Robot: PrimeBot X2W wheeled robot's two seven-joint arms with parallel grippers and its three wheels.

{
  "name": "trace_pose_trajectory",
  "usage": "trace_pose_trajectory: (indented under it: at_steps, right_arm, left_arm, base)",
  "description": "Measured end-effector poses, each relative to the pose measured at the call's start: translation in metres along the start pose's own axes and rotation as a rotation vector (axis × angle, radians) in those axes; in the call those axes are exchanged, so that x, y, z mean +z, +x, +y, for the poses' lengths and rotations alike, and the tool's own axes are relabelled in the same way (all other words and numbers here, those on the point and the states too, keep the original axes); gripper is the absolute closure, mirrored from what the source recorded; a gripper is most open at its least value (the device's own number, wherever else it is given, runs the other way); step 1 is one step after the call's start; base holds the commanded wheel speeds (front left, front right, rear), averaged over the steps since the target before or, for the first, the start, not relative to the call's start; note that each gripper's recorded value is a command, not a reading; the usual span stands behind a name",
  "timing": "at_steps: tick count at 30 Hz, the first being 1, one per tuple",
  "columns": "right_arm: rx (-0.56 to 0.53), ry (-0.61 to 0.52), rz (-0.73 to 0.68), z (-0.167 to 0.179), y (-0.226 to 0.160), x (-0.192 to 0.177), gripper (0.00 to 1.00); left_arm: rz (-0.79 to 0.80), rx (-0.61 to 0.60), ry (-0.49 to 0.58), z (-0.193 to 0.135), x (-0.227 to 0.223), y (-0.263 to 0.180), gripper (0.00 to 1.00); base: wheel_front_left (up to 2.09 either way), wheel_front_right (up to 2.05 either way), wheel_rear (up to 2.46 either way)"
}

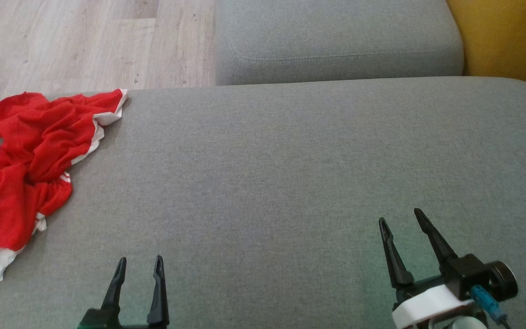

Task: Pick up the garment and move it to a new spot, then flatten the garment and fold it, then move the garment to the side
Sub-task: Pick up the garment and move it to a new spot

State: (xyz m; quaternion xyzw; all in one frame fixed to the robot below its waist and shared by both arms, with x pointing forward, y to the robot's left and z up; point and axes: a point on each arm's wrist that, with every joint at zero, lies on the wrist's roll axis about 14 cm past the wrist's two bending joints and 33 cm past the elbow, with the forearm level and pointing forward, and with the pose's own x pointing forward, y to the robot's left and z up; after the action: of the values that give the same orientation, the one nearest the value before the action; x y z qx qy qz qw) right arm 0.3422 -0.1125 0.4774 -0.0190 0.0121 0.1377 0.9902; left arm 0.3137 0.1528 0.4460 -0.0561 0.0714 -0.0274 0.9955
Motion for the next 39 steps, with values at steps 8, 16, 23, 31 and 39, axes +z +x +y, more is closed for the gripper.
trace_pose_trajectory:
  at_steps: [8,16,23,31,39]
  right_arm:
    - [0.003,-0.001,0.002,0.001,0.001,-0.001,0.0]
    - [0.018,-0.006,0.004,0.002,0.009,-0.001,0.0]
    - [0.141,-0.009,0.014,0.038,0.026,-0.003,0.0]
    - [0.355,-0.008,0.0,0.104,0.046,0.001,0.0]
    - [0.454,-0.012,0.004,0.135,0.052,-0.001,0.0]
  left_arm:
    - [0.006,-0.005,0.004,-0.002,-0.001,-0.001,0.0]
    - [-0.004,0.043,0.003,0.011,0.0,-0.009,0.0]
    - [-0.024,0.171,0.002,0.047,0.004,-0.033,0.0]
    - [-0.061,0.364,-0.009,0.094,0.01,-0.078,0.0]
    - [-0.075,0.467,-0.014,0.114,0.01,-0.105,0.0]
  base:
    - [0.0,0.0,0.0]
    - [0.0,0.0,0.0]
    - [0.0,0.0,0.0]
    - [0.0,0.0,0.0]
    - [0.0,0.0,0.0]
